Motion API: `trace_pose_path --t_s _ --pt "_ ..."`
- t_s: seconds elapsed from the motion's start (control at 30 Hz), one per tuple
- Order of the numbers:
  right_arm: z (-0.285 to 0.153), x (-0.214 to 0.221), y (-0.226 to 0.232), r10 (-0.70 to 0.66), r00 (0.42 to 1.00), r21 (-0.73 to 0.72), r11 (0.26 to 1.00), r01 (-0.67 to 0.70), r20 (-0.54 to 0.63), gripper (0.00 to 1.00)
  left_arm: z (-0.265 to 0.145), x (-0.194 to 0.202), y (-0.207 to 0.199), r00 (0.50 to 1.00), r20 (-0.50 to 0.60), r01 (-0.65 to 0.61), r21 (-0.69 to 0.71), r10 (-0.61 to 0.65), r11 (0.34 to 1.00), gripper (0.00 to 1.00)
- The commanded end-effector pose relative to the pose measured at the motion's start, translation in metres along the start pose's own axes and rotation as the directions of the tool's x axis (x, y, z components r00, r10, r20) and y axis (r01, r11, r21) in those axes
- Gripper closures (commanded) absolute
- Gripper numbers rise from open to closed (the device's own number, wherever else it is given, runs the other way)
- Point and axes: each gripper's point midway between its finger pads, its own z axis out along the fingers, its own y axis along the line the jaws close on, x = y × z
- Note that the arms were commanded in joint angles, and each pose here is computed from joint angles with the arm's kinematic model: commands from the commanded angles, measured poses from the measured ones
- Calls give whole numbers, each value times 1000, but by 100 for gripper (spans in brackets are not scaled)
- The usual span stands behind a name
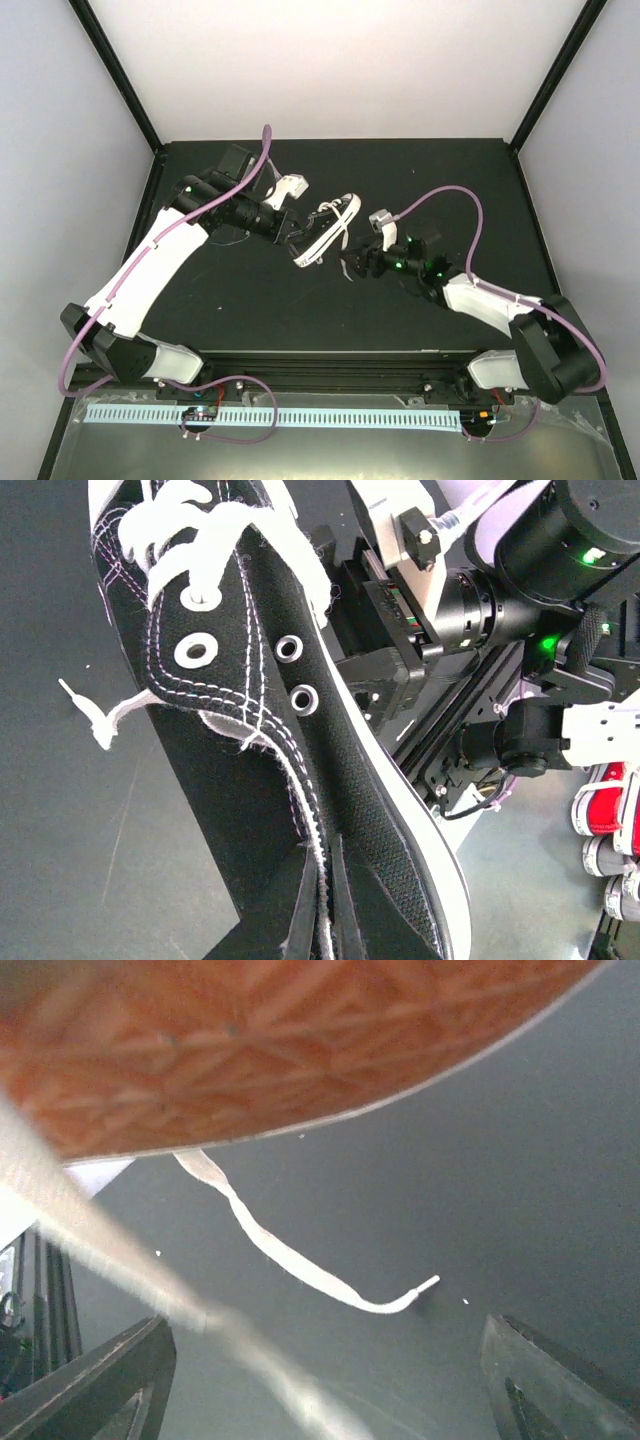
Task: Tie the shoes
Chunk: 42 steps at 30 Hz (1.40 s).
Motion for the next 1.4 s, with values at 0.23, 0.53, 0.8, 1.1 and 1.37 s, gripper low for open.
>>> trace_pose_path --t_s 0.23,0.53,0.8,1.1,1.37 --pt "27 -34 22 -74 996 -121 989 81 59 53 -17 -25 -28 993 77 -99 69 93 993 98" --pt "11 -68 17 -67 995 54 996 64 72 99 -47 -43 66 979 161 -44 -420 122 906 98" --pt "31 -114 44 -13 1000 68 998 13 -4 98 -138 -70 138 952 230 70 -807 204 586 98" --pt "34 -85 40 42 993 101 994 -30 -110 98 -10 -5 121 994 106 58 -538 -1 841 98" --pt "11 -9 7 122 953 260 964 -48 -278 98 110 68 76 989 43 145 -339 -139 930 98"
